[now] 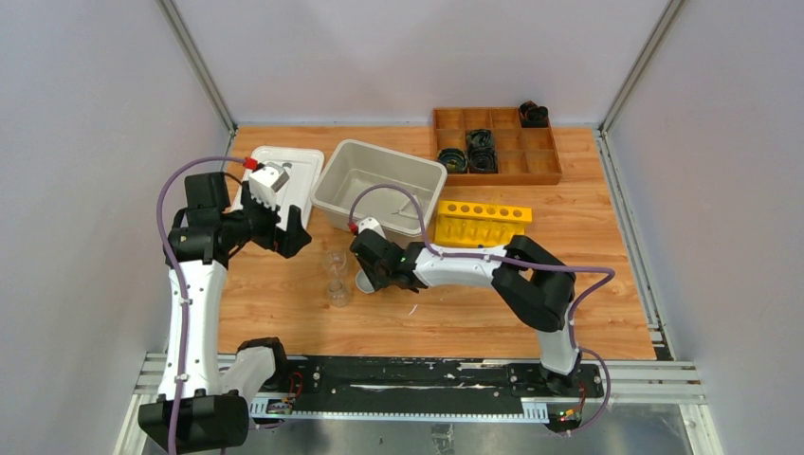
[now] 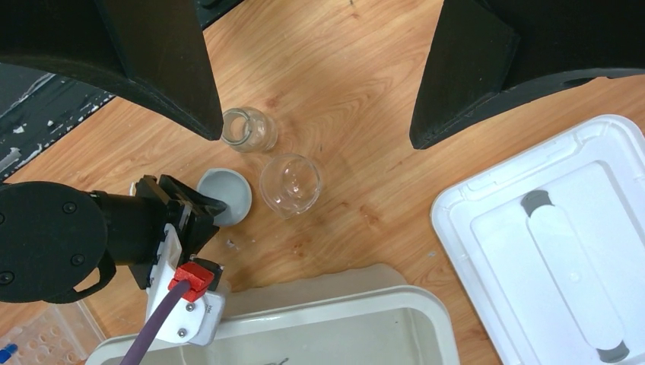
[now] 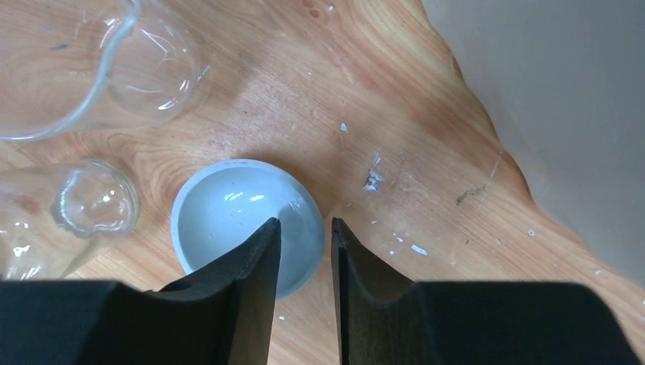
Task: Organize the chemistry lab equipment
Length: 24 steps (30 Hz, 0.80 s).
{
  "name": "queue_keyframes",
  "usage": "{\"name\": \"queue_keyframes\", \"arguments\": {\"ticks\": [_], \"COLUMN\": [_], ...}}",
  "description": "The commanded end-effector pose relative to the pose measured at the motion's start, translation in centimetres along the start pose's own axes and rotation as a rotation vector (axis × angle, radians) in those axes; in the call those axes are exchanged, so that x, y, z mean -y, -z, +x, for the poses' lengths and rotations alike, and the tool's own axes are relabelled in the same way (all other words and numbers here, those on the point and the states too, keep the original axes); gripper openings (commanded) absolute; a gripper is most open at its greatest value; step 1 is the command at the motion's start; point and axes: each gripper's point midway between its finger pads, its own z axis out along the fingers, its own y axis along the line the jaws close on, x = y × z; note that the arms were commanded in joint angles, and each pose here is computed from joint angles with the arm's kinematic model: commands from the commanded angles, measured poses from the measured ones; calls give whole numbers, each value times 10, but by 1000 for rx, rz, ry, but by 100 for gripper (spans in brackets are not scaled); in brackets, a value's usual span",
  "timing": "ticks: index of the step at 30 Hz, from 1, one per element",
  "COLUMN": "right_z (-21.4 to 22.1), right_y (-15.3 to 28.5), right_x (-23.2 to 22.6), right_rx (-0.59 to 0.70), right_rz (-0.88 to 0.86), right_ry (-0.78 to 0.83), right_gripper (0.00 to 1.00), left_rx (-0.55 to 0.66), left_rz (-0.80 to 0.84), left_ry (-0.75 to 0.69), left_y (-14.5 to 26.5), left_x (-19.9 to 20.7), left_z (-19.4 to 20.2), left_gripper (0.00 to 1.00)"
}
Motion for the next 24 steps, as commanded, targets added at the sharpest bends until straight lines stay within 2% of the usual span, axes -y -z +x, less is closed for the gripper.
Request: {"name": "queue_keyframes", "arguments": {"ticks": [1,5,9,10,18,24], "right_z": [16,15,11,8,-51,-121], "right_y": [-7,-5,0,4,72,131], "right_x": [-4,-7,-11,-11,-10,37], "right_rx": [-18,-6,14,21,142,287], "right_rz": [-45,-69,-96,-102,-180,-119], "right_ry": [-40,-54,-64,-63,-26,-58], "right_gripper": [32,22,2,0,0,0], "left_rx": [17,24,28,28,41,45], "left_rz": [0,-5,-8,-9,-18,-16], "left_ry": [-31,-40,-39,-39,-41,-49], "left_y": [4,6,7,7,10,11], "left_x": [2,2,2,2,0,1], "left_z": [-1,-3,-5,-6,-14,-14], "left_gripper": [100,100,100,100,100,100]}}
